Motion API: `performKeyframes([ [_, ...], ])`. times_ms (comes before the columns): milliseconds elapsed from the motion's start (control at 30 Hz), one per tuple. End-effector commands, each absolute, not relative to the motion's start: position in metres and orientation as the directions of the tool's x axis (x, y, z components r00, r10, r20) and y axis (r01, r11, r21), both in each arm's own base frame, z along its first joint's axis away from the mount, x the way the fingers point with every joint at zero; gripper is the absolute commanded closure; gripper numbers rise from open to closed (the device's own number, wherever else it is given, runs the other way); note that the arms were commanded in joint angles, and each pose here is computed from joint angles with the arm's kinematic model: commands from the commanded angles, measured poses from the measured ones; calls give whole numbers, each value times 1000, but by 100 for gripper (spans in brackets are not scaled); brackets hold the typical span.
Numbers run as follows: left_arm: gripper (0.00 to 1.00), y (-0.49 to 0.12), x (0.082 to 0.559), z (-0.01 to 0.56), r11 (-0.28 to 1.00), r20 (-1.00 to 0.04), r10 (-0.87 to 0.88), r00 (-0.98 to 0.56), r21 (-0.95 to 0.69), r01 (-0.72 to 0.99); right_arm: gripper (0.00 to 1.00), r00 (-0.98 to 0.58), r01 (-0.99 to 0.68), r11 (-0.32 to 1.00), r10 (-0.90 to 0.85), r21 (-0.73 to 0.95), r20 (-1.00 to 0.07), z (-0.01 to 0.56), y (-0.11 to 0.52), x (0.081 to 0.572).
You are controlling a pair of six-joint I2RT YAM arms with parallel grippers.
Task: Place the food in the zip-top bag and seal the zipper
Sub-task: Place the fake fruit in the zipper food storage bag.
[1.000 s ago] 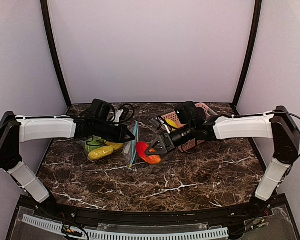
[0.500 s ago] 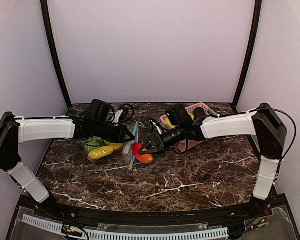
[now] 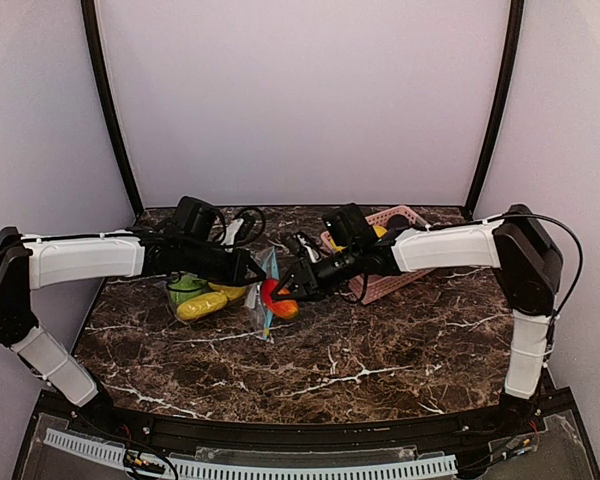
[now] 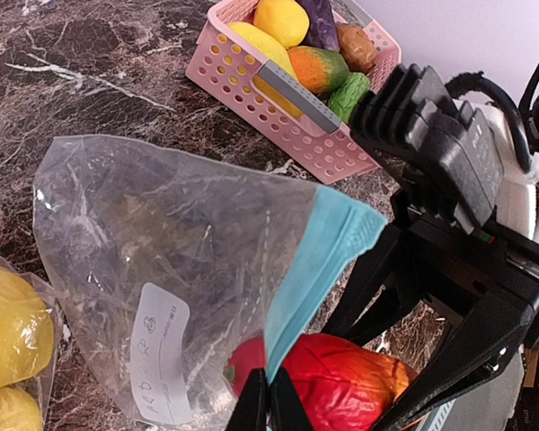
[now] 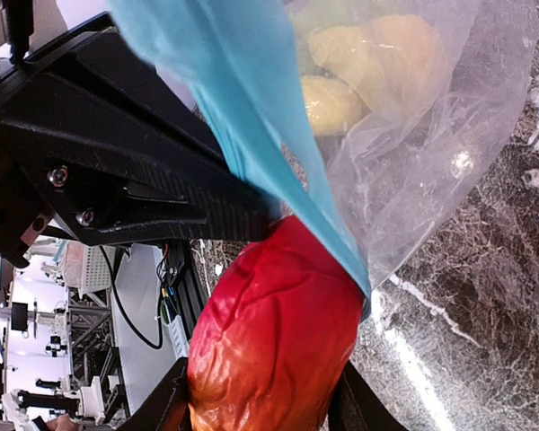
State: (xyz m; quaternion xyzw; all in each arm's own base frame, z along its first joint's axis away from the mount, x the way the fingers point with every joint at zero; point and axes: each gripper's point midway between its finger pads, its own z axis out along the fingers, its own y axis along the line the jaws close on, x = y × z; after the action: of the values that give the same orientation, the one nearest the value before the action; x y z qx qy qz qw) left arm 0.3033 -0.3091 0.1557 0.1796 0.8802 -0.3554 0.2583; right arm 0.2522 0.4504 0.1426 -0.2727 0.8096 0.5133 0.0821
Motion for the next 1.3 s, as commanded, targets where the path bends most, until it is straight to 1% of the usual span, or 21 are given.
performKeyframes([
  [0,99,-306,282,158,656,-547,198,-813,-542,525,66,-800,-591,310,-345,745,-491,149,461,271],
  [167,99,-310,271,162,614,-523,221,-823,-582,534,66,-751,-650,269,-368,711,-548,149,470,277],
  [367,99,-309,268,169,601,-520,209,-828,-600,528,66,-756,-654,364,-336,663,-562,141,473,300],
  [567,99,-305,271,179,583,-523,150,-839,-639,502,66,-736,-666,463,-277,585,-618,136,476,320],
  [667,99,-306,274,189,551,-523,103,-846,-678,486,65,-709,-684,489,-271,541,-651,134,477,324],
  [833,99,-302,280,193,538,-513,62,-856,-705,462,63,-669,-711,518,-290,475,-684,134,481,322],
  [933,99,-299,285,193,528,-500,31,-866,-727,439,51,-664,-714,526,-301,462,-684,135,480,320],
  [1033,99,-292,292,191,546,-499,9,-866,-723,422,38,-665,-719,513,-310,469,-680,142,477,312],
  [1200,99,-283,302,187,579,-503,-10,-864,-708,405,28,-679,-719,467,-315,514,-664,166,467,290],
  [1267,99,-279,307,188,593,-509,-9,-861,-696,405,27,-685,-718,451,-318,530,-656,174,461,280],
])
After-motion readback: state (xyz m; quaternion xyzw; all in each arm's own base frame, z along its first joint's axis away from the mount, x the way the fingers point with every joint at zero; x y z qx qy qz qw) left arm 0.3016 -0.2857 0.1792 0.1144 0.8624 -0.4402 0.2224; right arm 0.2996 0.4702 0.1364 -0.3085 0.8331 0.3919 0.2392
